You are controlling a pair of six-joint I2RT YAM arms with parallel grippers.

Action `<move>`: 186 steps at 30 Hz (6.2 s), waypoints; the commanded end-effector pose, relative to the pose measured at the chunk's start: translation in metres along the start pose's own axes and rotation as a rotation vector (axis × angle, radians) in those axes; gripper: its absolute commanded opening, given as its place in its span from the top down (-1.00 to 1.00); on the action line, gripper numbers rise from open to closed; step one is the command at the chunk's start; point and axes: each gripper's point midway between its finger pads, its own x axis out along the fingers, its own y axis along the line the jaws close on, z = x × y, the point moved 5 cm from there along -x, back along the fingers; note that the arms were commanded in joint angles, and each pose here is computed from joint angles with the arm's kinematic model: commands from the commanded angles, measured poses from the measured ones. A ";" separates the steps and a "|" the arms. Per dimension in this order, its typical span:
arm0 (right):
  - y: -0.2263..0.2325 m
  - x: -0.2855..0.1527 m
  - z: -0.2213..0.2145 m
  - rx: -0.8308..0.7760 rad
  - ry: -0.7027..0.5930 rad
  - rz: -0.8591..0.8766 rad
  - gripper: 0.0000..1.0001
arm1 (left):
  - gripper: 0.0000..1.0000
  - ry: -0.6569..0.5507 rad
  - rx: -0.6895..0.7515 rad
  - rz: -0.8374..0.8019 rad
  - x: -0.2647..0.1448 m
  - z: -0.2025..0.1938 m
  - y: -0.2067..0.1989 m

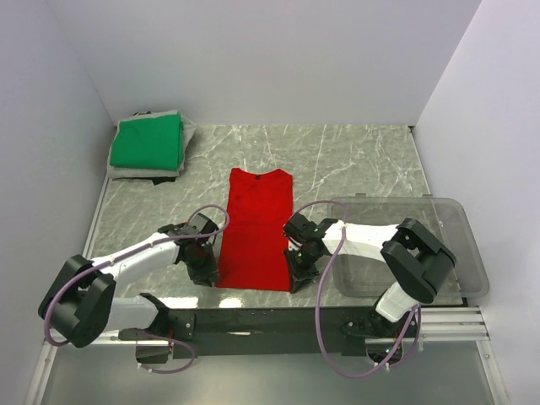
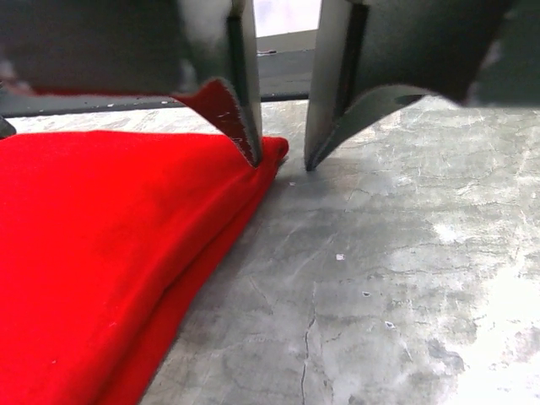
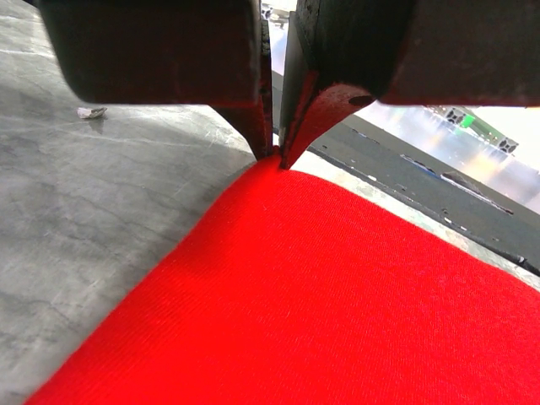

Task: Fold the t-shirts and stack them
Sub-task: Fold the tshirt, then neatly place the folded tshirt to the corner

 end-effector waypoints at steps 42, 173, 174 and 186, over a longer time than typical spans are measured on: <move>0.009 -0.047 -0.005 0.015 -0.100 -0.059 1.00 | 0.99 0.010 0.083 -0.108 -0.033 -0.014 -0.015; 0.033 -0.007 0.158 0.078 -0.122 -0.086 -0.16 | -0.43 -0.130 0.093 -0.476 -0.011 0.202 -0.064; 0.033 -0.007 0.158 0.076 -0.122 -0.088 -0.16 | -0.43 -0.131 0.095 -0.487 -0.009 0.202 -0.065; 0.035 -0.013 0.158 0.085 -0.139 -0.094 -0.16 | -0.39 -0.141 0.009 -0.425 0.027 0.194 -0.048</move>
